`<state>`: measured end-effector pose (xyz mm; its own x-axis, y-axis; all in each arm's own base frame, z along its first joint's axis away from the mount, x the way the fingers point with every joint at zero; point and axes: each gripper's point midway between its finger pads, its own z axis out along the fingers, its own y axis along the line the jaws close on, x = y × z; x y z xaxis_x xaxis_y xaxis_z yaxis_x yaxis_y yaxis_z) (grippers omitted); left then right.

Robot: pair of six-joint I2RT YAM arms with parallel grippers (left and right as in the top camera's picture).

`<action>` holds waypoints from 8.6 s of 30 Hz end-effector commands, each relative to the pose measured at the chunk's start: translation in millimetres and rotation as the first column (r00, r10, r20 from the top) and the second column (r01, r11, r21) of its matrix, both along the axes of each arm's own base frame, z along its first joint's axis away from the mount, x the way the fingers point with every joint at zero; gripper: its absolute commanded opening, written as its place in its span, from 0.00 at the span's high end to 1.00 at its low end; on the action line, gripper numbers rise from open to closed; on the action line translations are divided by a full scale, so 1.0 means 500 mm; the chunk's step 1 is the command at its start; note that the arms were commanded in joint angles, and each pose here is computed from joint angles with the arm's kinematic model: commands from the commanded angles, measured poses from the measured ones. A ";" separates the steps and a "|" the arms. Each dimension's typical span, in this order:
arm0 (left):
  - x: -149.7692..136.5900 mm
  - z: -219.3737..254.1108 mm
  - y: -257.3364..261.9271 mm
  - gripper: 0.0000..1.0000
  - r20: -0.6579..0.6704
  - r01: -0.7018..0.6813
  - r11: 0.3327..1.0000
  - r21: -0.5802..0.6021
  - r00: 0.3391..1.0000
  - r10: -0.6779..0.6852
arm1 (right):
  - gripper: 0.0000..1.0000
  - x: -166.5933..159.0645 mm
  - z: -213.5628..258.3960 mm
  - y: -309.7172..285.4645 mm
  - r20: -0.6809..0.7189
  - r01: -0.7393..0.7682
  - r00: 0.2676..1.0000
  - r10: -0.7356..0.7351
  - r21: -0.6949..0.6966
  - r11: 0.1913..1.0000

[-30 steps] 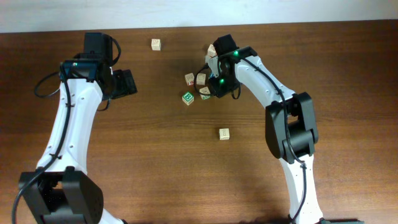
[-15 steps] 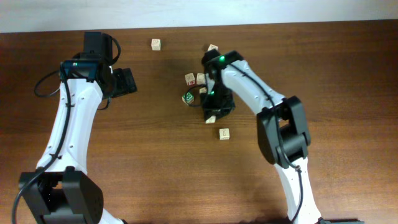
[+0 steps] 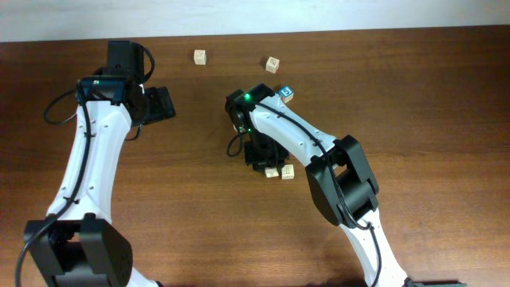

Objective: Rotate 4 blocks

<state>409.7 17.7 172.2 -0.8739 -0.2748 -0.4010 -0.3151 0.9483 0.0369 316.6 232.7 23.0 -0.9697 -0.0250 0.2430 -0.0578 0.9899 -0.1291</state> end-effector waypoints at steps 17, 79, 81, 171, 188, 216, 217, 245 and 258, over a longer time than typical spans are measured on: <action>0.007 0.006 0.002 0.01 0.012 -0.014 1.000 0.005 1.000 0.014 | 0.44 0.165 0.178 0.055 0.342 -0.152 0.935 0.095 0.143 0.978; 0.006 0.005 0.002 0.01 0.011 -0.014 1.000 0.005 1.000 0.014 | 0.66 0.000 -0.008 0.067 -0.009 -0.085 0.996 0.084 -0.017 0.996; 0.006 0.005 0.002 0.01 0.011 -0.014 1.000 0.005 1.000 0.014 | 0.57 -0.002 -0.008 0.068 -0.012 -0.087 0.996 0.086 -0.018 0.996; 0.067 0.034 0.122 0.00 0.020 -0.219 0.971 0.096 0.976 0.218 | 0.64 -0.036 0.006 0.118 -0.010 -0.162 0.987 0.163 0.088 0.983; 0.046 0.219 0.030 0.09 0.114 -0.082 0.996 -0.026 0.990 0.085 | 0.58 0.145 0.532 0.064 0.554 -0.273 0.832 -0.018 0.437 0.857; 0.046 -0.046 -0.139 0.16 0.035 -0.143 0.960 -0.240 0.987 0.156 | 0.71 -0.131 0.086 0.035 0.205 -0.059 0.978 -0.044 0.470 0.881; 0.053 -0.044 -0.116 0.16 0.046 -0.166 0.956 -0.243 0.982 0.182 | 0.71 -0.134 0.076 0.048 0.210 -0.063 0.977 -0.040 0.462 0.884; 0.052 -0.047 0.039 0.11 0.041 -0.327 0.915 -0.237 0.938 0.345 | 0.80 -0.075 -0.008 0.123 0.190 -0.012 0.980 -0.060 0.355 0.935; 0.044 -0.051 0.038 0.11 0.023 -0.331 0.915 -0.233 0.938 0.345 | 0.81 -0.060 0.030 0.124 0.209 -0.045 0.977 -0.032 0.352 0.935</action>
